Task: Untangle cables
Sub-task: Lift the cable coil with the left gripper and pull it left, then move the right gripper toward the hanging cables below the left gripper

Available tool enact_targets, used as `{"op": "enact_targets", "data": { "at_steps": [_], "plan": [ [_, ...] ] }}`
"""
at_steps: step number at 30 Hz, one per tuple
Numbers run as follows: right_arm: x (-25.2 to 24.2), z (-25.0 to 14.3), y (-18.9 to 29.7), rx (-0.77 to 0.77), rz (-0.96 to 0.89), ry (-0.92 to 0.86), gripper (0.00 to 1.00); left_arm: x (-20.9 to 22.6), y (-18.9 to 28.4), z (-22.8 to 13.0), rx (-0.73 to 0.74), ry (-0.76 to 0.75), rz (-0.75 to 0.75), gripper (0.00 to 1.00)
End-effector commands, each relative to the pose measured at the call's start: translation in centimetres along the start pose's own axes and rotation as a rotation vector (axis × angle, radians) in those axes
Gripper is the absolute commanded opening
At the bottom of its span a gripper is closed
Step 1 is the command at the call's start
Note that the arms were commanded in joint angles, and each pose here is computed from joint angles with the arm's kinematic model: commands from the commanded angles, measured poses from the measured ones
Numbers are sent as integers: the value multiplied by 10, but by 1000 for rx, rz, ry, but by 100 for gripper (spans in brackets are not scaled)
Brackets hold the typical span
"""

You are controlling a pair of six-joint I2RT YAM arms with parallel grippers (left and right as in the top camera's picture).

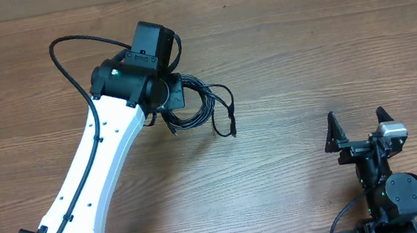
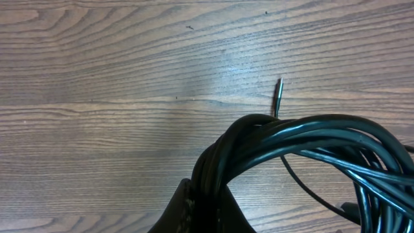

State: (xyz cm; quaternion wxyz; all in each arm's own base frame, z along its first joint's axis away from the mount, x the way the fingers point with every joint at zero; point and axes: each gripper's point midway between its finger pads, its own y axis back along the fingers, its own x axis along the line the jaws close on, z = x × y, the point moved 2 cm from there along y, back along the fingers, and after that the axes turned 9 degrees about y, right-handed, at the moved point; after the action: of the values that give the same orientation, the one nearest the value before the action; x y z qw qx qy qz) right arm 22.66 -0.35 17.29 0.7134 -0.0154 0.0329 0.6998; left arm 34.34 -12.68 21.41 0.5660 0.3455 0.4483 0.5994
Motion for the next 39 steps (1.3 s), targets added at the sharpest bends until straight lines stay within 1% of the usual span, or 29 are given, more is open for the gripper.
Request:
{"op": "enact_targets", "data": {
  "at_steps": [1, 24, 27, 30, 32, 35, 39],
  "plan": [
    [0, -2, 0, -4, -3, 4, 100, 1, 15, 10, -59, 16, -16, 4],
    [0, 0, 0, -15, -3, 1, 100, -1, 16, 14, -76, 27, -28, 4],
    [8, 7, 0, -41, 56, -59, 100, -2, 19, 14, -81, 41, -35, 4],
    [30, 13, 4, -65, 205, -112, 100, -1, 27, 14, -94, 55, -45, 5],
    [44, 13, 7, -51, 301, -171, 100, 0, 33, 14, -109, 58, -53, 4],
    [49, 8, 9, -1, 337, -321, 100, 1, 44, 14, -132, 71, -67, 4],
    [50, 14, 8, 0, 347, -466, 100, 3, 53, 13, -150, 85, -79, 4]
  ]
}}
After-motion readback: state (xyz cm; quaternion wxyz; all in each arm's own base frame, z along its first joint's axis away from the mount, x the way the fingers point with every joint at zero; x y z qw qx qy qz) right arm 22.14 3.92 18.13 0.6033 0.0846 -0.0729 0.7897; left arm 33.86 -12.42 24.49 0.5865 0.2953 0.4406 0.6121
